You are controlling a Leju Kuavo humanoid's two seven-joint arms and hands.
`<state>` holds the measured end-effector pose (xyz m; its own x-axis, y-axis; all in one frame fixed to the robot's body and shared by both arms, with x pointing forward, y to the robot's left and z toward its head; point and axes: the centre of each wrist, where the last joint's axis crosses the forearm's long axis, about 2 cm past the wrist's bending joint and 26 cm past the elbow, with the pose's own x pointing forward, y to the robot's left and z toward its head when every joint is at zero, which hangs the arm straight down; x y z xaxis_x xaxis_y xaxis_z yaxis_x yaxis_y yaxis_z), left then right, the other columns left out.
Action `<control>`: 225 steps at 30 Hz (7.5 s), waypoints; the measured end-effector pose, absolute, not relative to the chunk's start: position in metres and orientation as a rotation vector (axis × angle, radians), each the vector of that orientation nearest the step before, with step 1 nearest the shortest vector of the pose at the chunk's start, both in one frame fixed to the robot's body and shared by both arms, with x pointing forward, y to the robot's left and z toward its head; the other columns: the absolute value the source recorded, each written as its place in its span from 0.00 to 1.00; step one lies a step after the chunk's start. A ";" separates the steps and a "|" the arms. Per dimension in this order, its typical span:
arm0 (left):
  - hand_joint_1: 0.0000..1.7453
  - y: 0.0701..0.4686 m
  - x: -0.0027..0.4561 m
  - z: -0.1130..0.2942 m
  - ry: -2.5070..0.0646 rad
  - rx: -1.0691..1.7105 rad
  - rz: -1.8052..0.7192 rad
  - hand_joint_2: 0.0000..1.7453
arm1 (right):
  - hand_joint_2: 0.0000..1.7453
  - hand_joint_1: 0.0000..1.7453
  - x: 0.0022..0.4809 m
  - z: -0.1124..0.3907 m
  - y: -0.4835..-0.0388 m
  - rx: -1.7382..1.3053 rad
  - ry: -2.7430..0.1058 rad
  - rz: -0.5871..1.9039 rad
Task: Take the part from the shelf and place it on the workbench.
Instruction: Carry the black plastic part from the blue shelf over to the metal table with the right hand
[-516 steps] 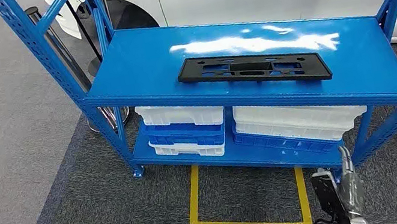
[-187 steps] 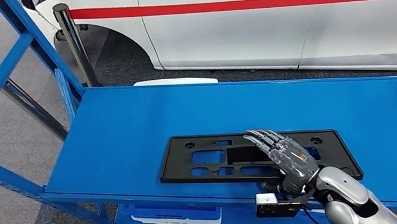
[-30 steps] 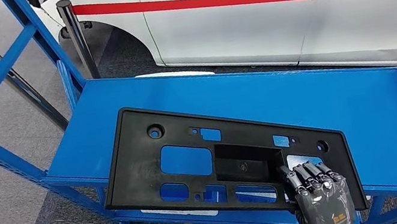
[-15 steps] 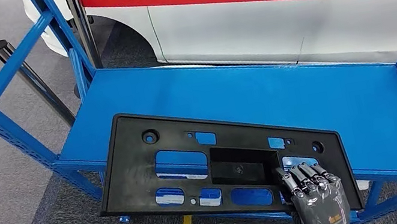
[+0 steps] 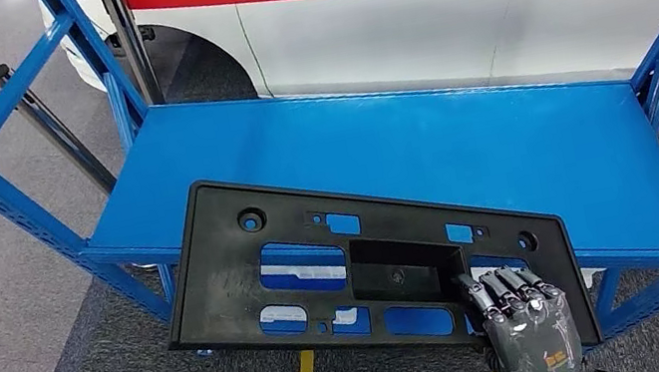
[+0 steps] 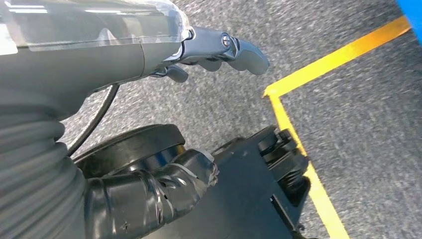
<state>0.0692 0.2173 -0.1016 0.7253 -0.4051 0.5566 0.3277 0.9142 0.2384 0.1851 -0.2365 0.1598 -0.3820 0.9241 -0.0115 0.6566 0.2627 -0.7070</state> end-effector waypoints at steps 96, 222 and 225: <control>0.00 0.218 0.064 -0.102 -0.651 0.151 -0.383 1.00 | 1.00 1.00 0.180 0.163 -0.239 -1.385 -2.117 0.775; 0.00 0.213 0.052 -0.103 -0.610 0.184 -0.303 1.00 | 1.00 1.00 0.112 0.145 -0.309 -1.445 -1.945 0.016; 0.00 0.213 0.053 -0.103 -0.610 0.182 -0.302 1.00 | 1.00 1.00 0.110 0.145 -0.310 -1.445 -1.941 0.019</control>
<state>0.0531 0.2125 -0.1029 0.7778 -0.3314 0.5341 0.2246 0.9402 0.2562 0.1097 -0.3099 0.1445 -0.1267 0.8438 0.5215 0.8332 0.3758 -0.4056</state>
